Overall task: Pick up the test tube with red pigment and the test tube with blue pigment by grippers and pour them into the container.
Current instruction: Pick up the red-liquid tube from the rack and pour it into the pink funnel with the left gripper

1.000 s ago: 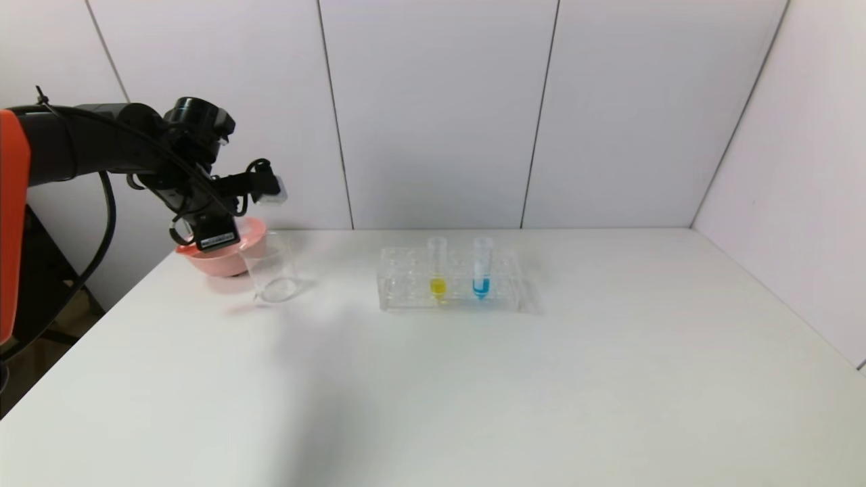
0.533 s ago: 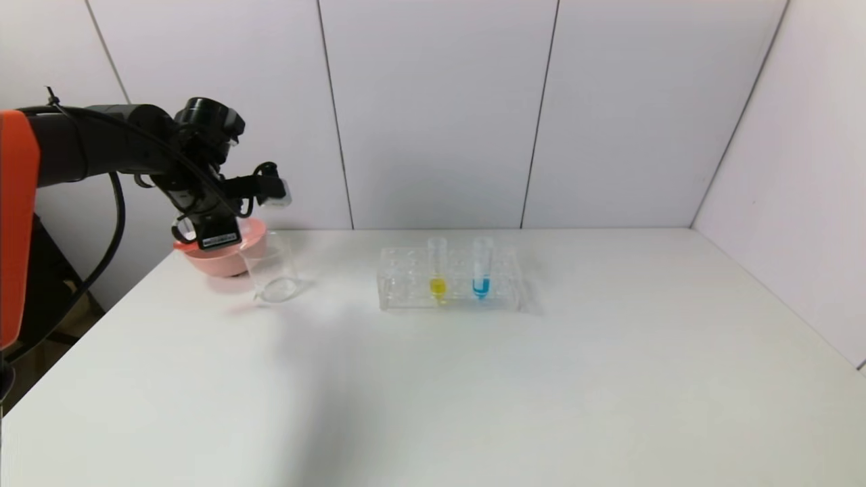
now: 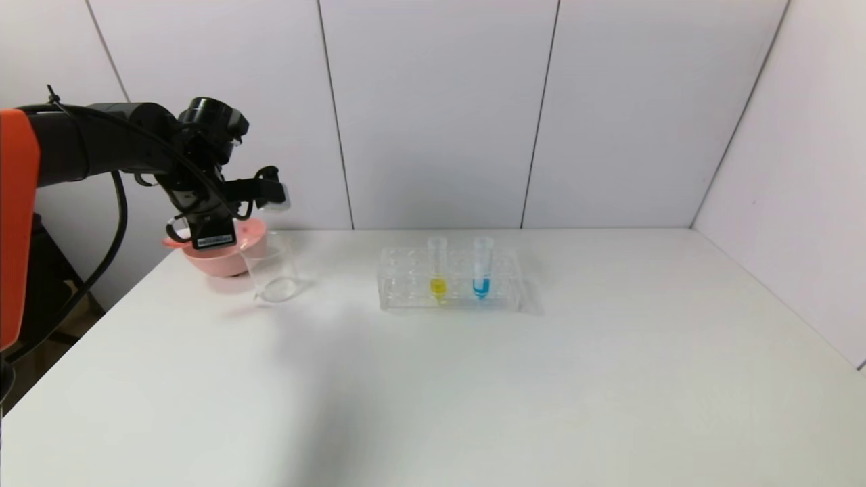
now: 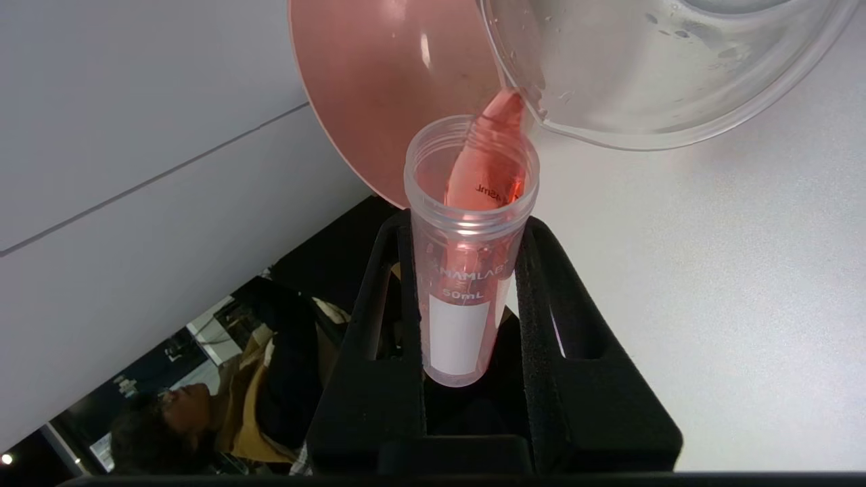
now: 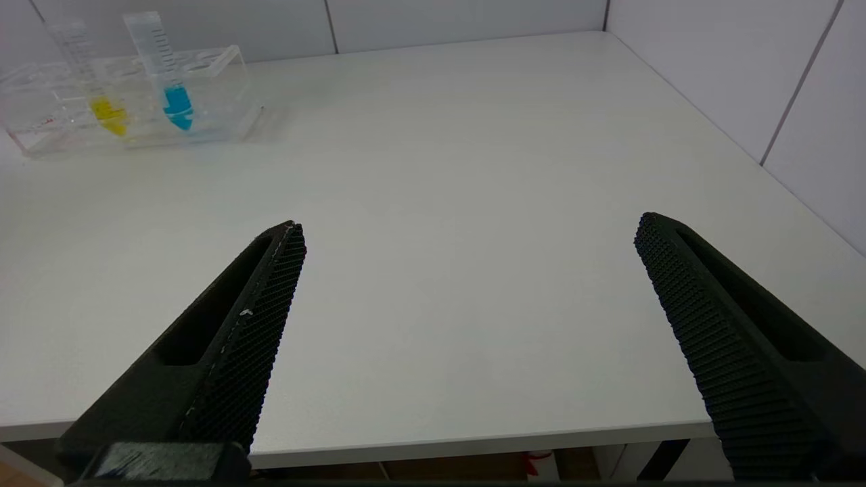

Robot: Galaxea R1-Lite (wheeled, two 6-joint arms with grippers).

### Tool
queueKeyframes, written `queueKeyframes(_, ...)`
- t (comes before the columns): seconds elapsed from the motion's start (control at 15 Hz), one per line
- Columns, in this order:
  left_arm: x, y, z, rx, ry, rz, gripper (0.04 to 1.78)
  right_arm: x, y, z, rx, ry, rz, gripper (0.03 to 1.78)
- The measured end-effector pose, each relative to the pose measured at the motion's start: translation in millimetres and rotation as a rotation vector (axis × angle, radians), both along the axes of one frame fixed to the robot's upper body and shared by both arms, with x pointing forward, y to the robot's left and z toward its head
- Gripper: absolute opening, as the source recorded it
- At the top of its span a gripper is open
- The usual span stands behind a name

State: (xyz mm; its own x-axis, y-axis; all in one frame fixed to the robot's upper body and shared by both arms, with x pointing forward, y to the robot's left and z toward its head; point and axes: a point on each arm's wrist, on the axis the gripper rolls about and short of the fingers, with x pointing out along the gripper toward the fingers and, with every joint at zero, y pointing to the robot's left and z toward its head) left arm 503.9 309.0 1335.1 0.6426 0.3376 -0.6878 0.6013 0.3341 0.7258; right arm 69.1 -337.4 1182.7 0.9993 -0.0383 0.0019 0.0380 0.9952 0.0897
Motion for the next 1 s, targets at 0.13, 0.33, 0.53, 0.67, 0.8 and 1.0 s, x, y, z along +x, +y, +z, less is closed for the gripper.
queueKeyframes(0.13, -1.1, -2.3, 0.7, 0.028, 0.004, 0.005, 0.42, 0.0, 0.0, 0.0, 0.000, 0.000, 0.000, 1.77)
queueKeyframes(0.33, -2.4, -6.7, 0.7, 0.072, 0.010, 0.023, 0.42, 0.0, 0.0, 0.0, 0.000, 0.000, 0.000, 1.77)
queueKeyframes(0.53, -3.2, -11.1, 1.0, 0.100, 0.012, 0.027, 0.42, 0.0, 0.0, 0.0, 0.000, 0.000, 0.000, 1.77)
queueKeyframes(0.67, -3.6, -14.5, 1.0, 0.114, 0.012, 0.029, 0.42, 0.0, 0.0, 0.0, 0.000, 0.000, 0.000, 1.77)
queueKeyframes(0.8, -4.2, -19.6, 0.9, 0.132, 0.011, 0.028, 0.42, 0.0, 0.0, 0.0, 0.000, 0.000, 0.000, 1.77)
queueKeyframes(1.0, -4.3, -27.4, -0.5, 0.179, 0.014, 0.033, 0.42, 0.0, 0.0, 0.0, 0.000, 0.000, 0.000, 1.77)
